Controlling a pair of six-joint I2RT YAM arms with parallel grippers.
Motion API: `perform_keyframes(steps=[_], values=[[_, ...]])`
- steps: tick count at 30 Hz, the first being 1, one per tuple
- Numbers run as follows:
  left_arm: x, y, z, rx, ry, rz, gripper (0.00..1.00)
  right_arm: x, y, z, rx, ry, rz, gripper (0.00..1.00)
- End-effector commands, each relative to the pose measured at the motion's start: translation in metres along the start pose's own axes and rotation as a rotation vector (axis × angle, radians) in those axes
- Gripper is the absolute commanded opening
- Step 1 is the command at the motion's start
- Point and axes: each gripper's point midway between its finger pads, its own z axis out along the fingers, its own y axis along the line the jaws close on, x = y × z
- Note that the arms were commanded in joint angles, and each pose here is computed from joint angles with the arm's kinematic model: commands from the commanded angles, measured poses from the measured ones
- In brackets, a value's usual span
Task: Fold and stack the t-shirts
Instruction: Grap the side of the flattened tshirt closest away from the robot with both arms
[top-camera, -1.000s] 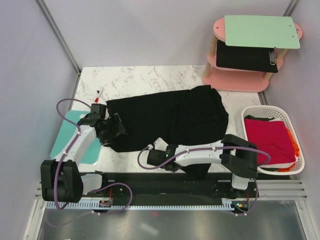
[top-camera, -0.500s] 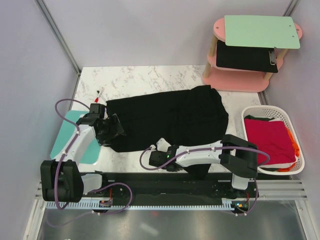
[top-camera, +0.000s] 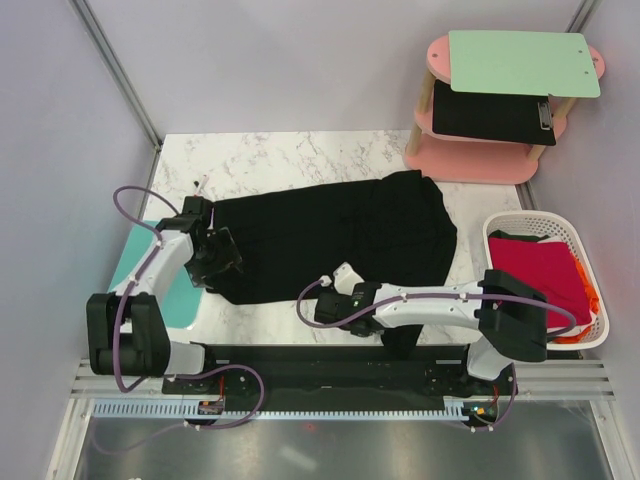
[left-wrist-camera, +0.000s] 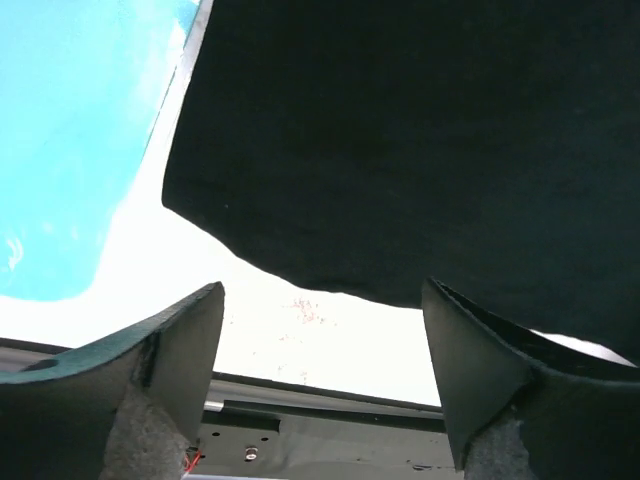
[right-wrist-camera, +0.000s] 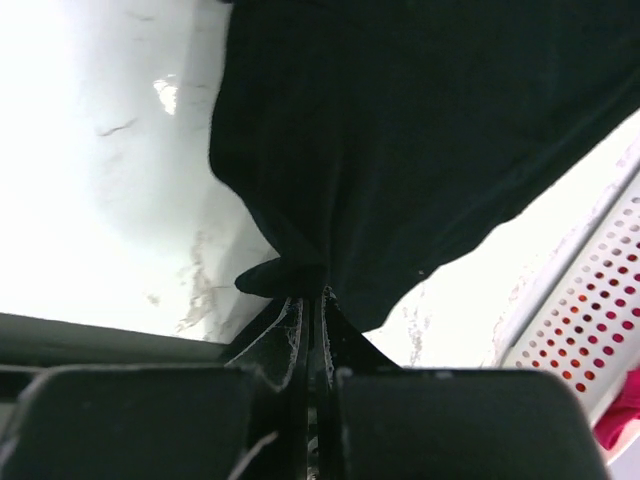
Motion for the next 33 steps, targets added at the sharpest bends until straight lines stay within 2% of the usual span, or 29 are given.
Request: perform_keyframes(steps=[1,5,12,15,16,17,20,29,33], values=[[-0.003,0.008,0.007,-0.063,0.043,0.039,0.83,-0.009,-0.023,-0.007,0.041,-0.040,0.036,0.00],[0.001,0.013,0.021,-0.094,0.077,0.049,0.74,-0.014,-0.030,-0.010,0.047,-0.048,0.047,0.00],[0.006,0.014,0.035,-0.114,0.131,0.077,0.66,-0.023,-0.037,-0.016,0.043,-0.061,0.074,0.00],[0.009,0.018,0.043,-0.141,0.156,0.090,0.54,-0.027,-0.038,-0.019,0.038,-0.067,0.084,0.00],[0.010,0.020,0.047,-0.155,0.166,0.091,0.49,-0.031,-0.038,-0.020,0.037,-0.072,0.091,0.00],[0.010,0.023,0.049,-0.170,0.165,0.093,0.33,-0.032,-0.039,-0.021,0.039,-0.075,0.090,0.00],[0.011,0.026,0.053,-0.188,0.162,0.098,0.02,-0.036,-0.040,-0.024,0.042,-0.084,0.094,0.00],[-0.009,0.004,0.017,-0.054,0.034,0.109,0.02,-0.047,-0.058,-0.036,0.077,-0.147,0.133,0.00],[-0.022,-0.003,-0.002,-0.030,-0.021,0.117,0.02,-0.061,-0.079,-0.039,0.176,-0.207,0.147,0.00]])
